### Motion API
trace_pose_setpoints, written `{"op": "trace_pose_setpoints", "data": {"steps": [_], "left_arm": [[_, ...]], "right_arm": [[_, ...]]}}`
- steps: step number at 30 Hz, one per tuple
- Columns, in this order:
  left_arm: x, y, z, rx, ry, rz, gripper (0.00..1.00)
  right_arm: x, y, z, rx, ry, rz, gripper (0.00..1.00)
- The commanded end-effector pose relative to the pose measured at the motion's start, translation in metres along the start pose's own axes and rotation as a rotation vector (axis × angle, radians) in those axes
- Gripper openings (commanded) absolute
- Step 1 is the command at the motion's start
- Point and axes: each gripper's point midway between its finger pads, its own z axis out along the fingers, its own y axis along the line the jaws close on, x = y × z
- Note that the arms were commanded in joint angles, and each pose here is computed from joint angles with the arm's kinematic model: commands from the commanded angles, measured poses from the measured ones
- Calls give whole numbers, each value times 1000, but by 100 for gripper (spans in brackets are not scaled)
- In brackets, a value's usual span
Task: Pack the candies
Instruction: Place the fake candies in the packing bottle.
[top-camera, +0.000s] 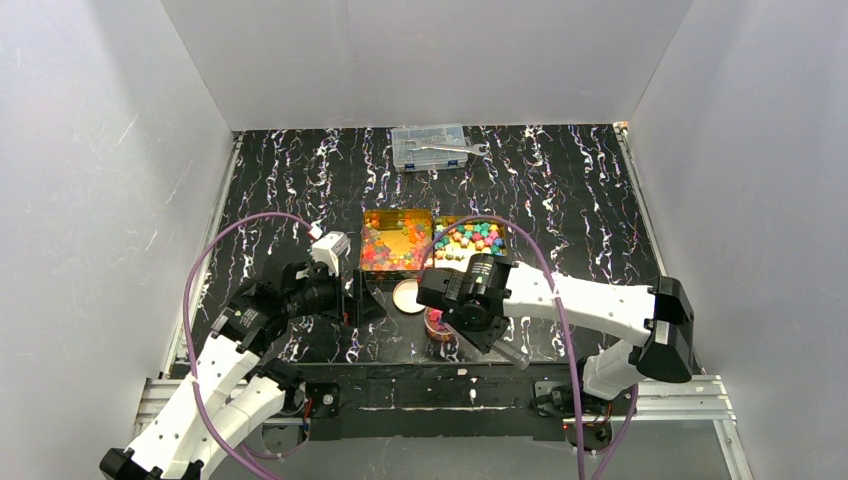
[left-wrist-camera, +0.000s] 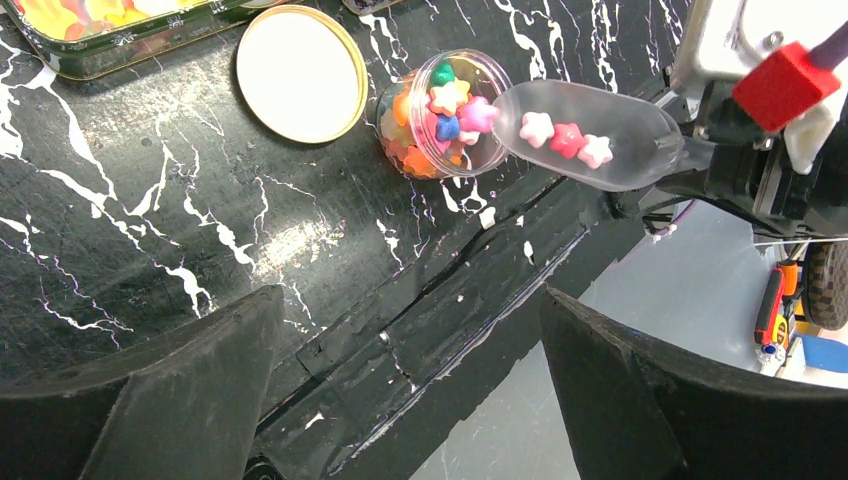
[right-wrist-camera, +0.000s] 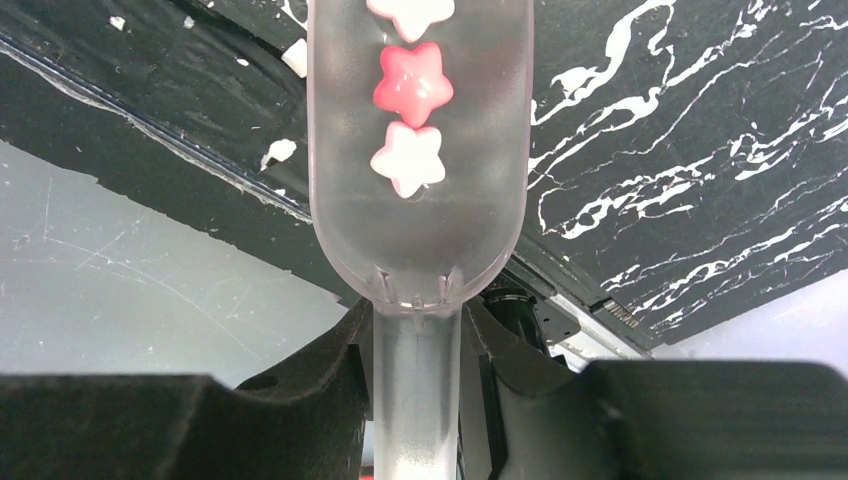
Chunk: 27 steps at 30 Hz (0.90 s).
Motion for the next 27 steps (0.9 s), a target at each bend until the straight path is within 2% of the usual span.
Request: {"op": "trace_pose_setpoints", "data": {"steps": [1,7,15,27], "left_arm": [[4,-4,-3,17,10,9,98],[4,-6,-4,28,6,16,98],[4,-7,-4,38,8,19,98],[4,-8,-3,44,14,18,98]], "right_arm": [[0,-5,-12,-4,33,19,1],[1,-6,-12,-31,77,20,1],[-4,-9,-17,-55,68,48,1],[-20,-44,-34,23,-64,137,1]]}}
